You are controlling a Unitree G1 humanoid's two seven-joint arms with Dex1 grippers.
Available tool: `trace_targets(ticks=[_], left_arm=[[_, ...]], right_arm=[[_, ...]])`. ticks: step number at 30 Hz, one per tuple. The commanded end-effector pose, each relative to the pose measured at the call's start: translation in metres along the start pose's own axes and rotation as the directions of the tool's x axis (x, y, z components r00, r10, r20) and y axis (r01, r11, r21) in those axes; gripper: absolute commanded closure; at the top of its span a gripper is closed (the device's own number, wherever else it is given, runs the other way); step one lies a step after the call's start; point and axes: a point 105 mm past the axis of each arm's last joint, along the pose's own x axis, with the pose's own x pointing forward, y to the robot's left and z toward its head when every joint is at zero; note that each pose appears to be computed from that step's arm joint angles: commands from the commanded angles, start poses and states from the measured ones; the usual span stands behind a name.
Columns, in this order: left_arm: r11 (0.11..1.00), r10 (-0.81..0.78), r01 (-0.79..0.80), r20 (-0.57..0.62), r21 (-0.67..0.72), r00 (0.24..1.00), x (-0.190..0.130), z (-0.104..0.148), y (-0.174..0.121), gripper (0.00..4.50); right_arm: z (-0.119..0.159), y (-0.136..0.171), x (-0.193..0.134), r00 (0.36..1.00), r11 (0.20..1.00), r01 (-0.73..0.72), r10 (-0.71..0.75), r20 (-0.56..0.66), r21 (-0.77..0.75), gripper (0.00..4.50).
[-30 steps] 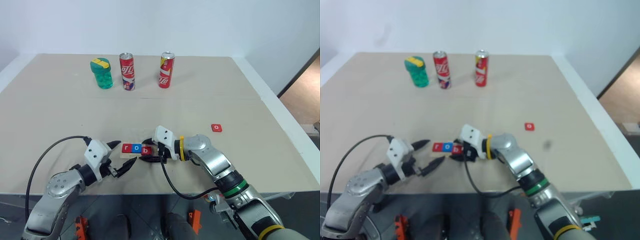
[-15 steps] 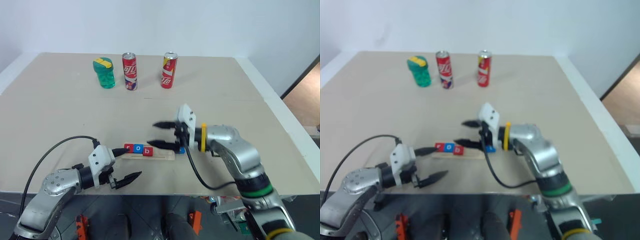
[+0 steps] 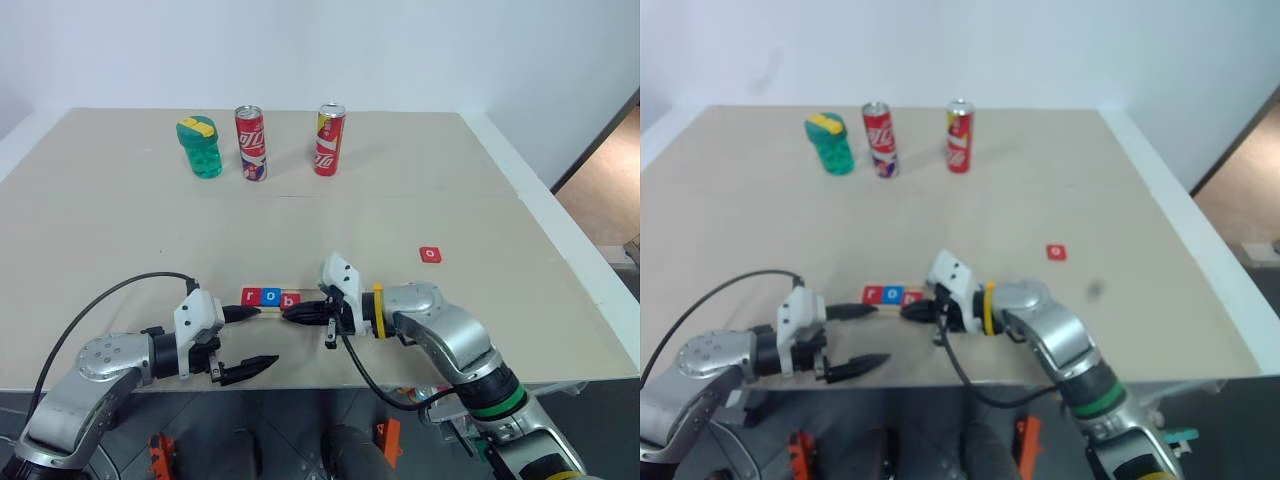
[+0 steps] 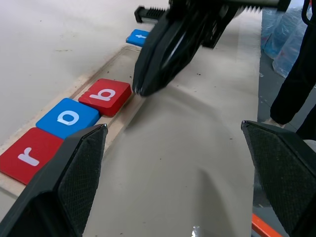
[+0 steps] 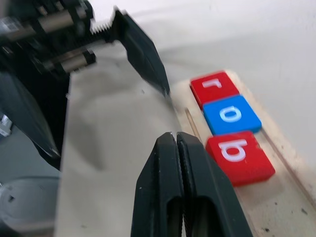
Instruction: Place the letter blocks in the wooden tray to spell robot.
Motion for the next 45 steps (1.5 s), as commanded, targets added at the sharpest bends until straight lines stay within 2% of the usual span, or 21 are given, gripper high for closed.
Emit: trace_targets(ticks=[1,20,22,25,27,29,31,34,38,39,41,43,45], left_arm=[[0.999,0.029,-0.029,0.015,0.022,0.999,-0.004,0.007,0.004,0.00],[1.000,0.023,-0.023,0.006,-0.006,1.000,0.000,0.000,-0.003,0.00],[1.000,0.022,-0.022,0.006,-0.006,1.000,0.000,0.000,-0.003,0.00],[1.000,0.020,-0.020,0.007,-0.003,1.000,0.000,0.000,-0.002,0.00],[1.000,-0.001,0.001,0.009,0.002,1.000,-0.001,0.002,-0.004,0.00],[1.000,-0.031,0.031,0.014,0.002,0.999,-0.001,0.007,-0.006,0.00],[0.998,-0.060,0.060,0.012,0.004,0.998,0.000,0.010,-0.008,0.00],[0.990,-0.142,0.142,0.000,-0.002,0.990,0.002,0.014,-0.018,0.00],[0.973,-0.231,0.231,-0.014,0.010,0.973,0.007,0.019,-0.027,0.00],[0.971,-0.237,0.237,-0.012,0.014,0.971,0.009,0.021,-0.027,0.00],[0.972,-0.235,0.235,-0.012,0.029,0.972,0.011,0.023,-0.025,0.00],[0.976,-0.214,0.214,-0.012,0.034,0.977,0.012,0.023,-0.022,0.00],[0.980,-0.197,0.198,-0.016,0.034,0.980,0.011,0.022,-0.020,0.00]], right_arm=[[0.005,-0.003,0.001,1.000,0.998,0.011,-0.011,0.010,-0.056,4.46],[0.003,-0.023,0.009,0.997,0.982,0.077,-0.077,0.002,-0.174,4.46],[0.005,-0.023,0.009,0.997,0.982,0.075,-0.074,0.012,-0.175,4.46],[0.024,-0.023,0.000,0.995,0.984,0.079,-0.069,0.068,-0.159,4.46],[0.051,-0.019,-0.017,0.990,0.989,0.051,-0.032,0.137,-0.138,3.97],[0.076,-0.030,-0.044,0.974,0.991,0.079,-0.053,0.220,-0.109,3.56],[0.083,-0.045,-0.063,0.964,0.990,0.120,-0.098,0.247,-0.078,2.74],[0.064,-0.078,-0.100,0.966,0.982,0.186,-0.176,0.187,-0.035,1.66],[0.024,-0.118,-0.142,0.966,0.963,0.258,-0.255,0.045,-0.082,0.21],[0.018,-0.127,-0.149,0.958,0.954,0.286,-0.285,0.026,-0.092,0.04],[0.007,-0.148,-0.165,0.927,0.926,0.374,-0.375,-0.002,-0.055,0.04],[-0.003,-0.167,-0.182,0.863,0.864,0.504,-0.503,-0.043,0.007,0.04],[-0.001,-0.177,-0.188,0.820,0.820,0.572,-0.572,-0.024,0.026,0.04]])
